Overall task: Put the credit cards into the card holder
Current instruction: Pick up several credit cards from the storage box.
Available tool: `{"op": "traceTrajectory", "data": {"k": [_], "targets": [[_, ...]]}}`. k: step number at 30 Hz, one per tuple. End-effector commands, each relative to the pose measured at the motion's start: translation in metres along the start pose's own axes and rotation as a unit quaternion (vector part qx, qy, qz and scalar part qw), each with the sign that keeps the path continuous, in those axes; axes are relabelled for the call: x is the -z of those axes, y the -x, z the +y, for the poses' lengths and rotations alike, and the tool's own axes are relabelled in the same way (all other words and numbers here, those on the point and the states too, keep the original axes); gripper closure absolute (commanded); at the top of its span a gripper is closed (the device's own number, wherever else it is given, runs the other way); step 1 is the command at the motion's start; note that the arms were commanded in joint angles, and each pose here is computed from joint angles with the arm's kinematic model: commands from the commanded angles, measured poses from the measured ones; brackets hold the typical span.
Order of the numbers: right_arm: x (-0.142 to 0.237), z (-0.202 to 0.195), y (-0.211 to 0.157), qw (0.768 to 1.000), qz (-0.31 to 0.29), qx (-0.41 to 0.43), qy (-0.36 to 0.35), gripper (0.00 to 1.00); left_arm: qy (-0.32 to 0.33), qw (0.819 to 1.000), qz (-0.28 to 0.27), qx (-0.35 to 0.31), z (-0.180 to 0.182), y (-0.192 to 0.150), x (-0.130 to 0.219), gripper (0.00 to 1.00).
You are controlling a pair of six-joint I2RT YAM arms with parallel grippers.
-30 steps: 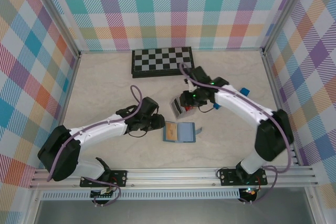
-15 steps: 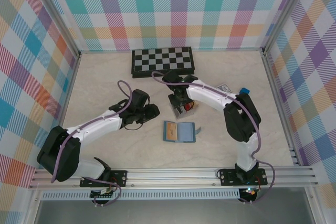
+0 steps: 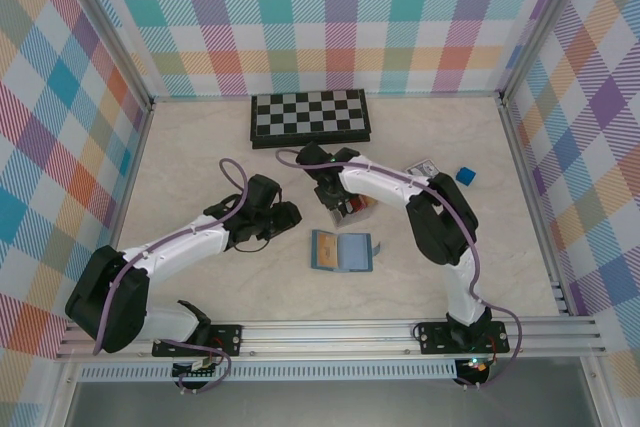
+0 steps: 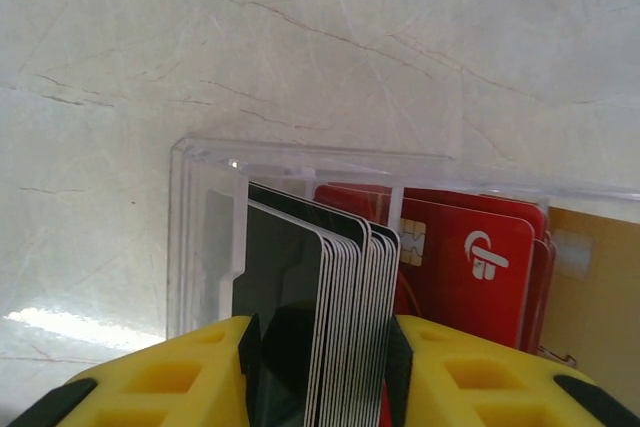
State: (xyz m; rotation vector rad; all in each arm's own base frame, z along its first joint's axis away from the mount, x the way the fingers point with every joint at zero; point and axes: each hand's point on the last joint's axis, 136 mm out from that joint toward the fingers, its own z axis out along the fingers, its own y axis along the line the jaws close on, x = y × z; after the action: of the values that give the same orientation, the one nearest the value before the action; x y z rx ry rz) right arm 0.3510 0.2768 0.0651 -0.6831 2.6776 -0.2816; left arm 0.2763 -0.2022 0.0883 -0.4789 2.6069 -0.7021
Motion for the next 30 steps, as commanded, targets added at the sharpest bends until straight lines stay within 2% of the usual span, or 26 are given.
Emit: {"op": "traceTrajectory", "data": {"k": [1,11,26,30], "targets": [[0.006,-0.016,0.003,0.999,-0.009,0.016,-0.048,0.62,-0.012,1.000,-0.013,0.009,-0.003,0.006,0.005,0.51],[0.015,-0.024,0.004,0.998,-0.022,0.020,-0.060,0.65,-0.012,1.000,-0.005,0.009,-0.002,0.002,0.002,0.51],[0.016,-0.025,0.001,0.998,-0.021,0.018,-0.059,0.85,-0.012,1.000,0.004,0.010,0.000,-0.001,-0.001,0.51],[0.020,-0.026,0.002,0.998,-0.022,0.018,-0.058,0.85,-0.012,1.000,0.005,0.010,0.001,-0.002,-0.001,0.51]]}}
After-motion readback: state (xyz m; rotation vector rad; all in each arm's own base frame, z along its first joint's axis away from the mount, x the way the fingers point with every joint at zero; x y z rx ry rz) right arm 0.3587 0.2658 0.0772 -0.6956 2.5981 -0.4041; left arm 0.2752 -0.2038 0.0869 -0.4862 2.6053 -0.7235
